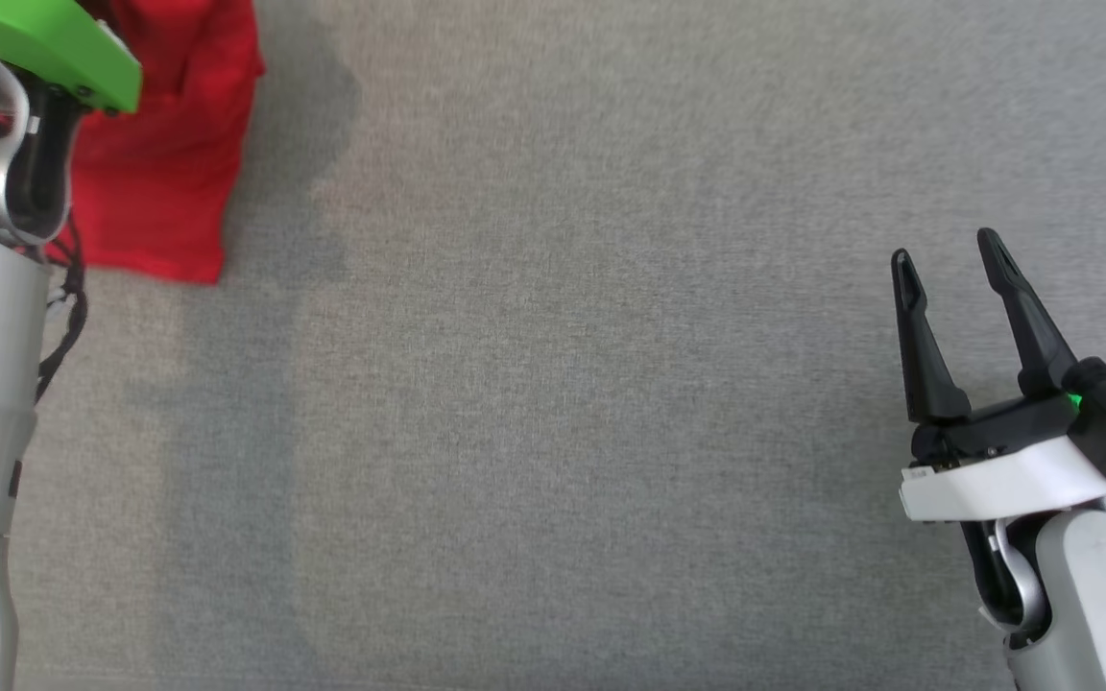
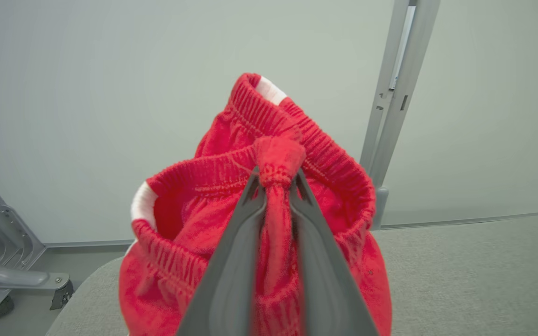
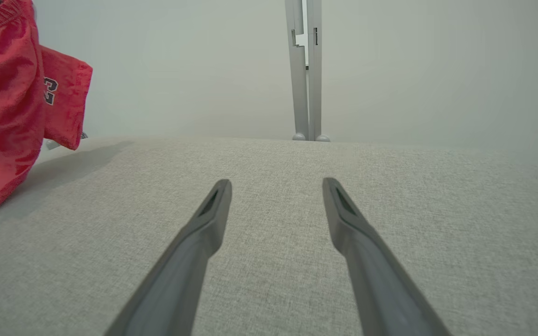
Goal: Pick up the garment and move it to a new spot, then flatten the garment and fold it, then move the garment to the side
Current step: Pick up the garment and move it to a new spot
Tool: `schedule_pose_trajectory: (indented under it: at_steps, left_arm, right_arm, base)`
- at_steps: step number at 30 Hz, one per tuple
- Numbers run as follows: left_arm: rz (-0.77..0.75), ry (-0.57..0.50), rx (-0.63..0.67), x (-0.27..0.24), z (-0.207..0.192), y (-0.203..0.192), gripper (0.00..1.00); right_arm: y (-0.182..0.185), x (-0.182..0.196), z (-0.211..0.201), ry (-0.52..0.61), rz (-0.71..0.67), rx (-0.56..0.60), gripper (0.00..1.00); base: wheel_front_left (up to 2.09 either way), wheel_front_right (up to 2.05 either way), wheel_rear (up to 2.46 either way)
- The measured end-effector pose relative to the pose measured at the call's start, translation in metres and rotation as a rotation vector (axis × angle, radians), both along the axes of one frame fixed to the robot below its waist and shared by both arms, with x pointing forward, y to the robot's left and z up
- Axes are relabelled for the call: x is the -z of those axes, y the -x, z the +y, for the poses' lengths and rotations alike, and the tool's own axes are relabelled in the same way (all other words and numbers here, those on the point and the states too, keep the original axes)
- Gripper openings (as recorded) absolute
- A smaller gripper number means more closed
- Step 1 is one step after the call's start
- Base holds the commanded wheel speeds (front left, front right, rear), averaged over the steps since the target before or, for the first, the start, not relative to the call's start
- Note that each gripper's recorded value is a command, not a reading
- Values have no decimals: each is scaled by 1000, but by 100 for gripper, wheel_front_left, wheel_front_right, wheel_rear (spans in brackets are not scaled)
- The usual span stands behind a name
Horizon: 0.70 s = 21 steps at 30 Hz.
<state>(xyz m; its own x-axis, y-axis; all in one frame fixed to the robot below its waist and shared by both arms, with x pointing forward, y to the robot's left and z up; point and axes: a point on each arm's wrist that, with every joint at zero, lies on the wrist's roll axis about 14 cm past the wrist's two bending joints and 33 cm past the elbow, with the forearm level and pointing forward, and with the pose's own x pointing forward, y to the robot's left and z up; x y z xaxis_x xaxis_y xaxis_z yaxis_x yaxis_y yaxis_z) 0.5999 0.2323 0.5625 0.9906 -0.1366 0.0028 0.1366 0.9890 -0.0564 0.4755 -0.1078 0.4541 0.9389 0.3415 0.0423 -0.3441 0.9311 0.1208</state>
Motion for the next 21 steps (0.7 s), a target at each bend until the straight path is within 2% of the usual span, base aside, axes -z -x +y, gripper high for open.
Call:
schedule_pose_trajectory:
  at_steps: [6,9,13,17,21]
  left_arm:
    - [-165,40,195,-85,-57,28,0]
    - [-215,89,316,-114,-101,42,0]
    - [-256,144,455,-138,-154,56,0]
    - [-285,241,611,-154,-219,73,0]
    - [-286,272,734,-149,-270,90,0]
  right_arm:
    - [21,-38,-9,-41,-60,61,100]
    - [34,-51,-22,-48,-82,108,100]
    - [49,-65,-42,-57,-107,175,100]
    - [68,-73,-69,-50,-119,262,100]
    - [85,-81,-93,-41,-136,338,100]
  base:
    - [0,0,0]
    - [0,0,0]
    - [0,0,0]
    - [0,0,0]
    - [0,0,0]
